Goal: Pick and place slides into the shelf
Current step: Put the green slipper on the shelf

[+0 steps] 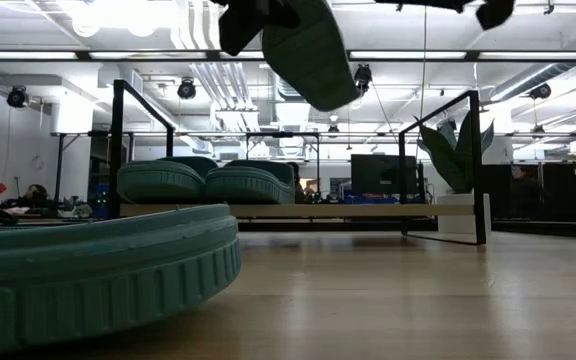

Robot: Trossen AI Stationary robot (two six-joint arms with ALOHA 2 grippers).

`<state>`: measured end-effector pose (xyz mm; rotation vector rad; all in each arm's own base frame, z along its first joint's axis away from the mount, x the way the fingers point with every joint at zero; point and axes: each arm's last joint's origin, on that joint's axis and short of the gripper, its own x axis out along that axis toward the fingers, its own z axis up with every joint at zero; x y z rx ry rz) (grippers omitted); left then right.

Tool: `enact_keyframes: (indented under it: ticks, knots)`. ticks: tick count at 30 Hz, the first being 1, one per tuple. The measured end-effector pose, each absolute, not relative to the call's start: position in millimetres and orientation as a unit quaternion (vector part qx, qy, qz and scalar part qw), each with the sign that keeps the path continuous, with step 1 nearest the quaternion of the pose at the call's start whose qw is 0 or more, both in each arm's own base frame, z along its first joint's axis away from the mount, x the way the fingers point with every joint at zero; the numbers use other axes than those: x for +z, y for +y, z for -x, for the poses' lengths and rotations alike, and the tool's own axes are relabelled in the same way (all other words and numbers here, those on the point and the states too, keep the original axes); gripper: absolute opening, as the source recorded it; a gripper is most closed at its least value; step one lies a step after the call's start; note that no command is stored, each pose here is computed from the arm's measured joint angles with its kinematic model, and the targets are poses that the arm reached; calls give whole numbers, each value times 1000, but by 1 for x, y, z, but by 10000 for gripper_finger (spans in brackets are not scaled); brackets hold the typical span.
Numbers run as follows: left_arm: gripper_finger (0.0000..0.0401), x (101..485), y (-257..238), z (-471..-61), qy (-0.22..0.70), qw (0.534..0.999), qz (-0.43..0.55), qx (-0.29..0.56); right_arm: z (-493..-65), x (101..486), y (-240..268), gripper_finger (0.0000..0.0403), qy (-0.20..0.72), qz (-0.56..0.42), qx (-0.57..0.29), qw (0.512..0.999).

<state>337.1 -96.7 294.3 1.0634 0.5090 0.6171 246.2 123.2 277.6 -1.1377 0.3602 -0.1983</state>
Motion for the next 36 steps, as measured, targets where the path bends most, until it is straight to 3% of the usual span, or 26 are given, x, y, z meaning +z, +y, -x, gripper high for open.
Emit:
enact_keyframes:
  ticks: [10, 22, 36]
  knots:
    - [21, 296, -98, -334, 224, 800, -482, 278, -275, 294, 127, 228, 181, 584, -109, 784]
    - [21, 295, -100, -334, 220, 804, -484, 266, -296, 299, 84, 228, 185, 568, -100, 796]
    - [21, 295, -100, -334, 219, 805, -483, 266, -302, 294, 74, 224, 188, 532, -100, 820]
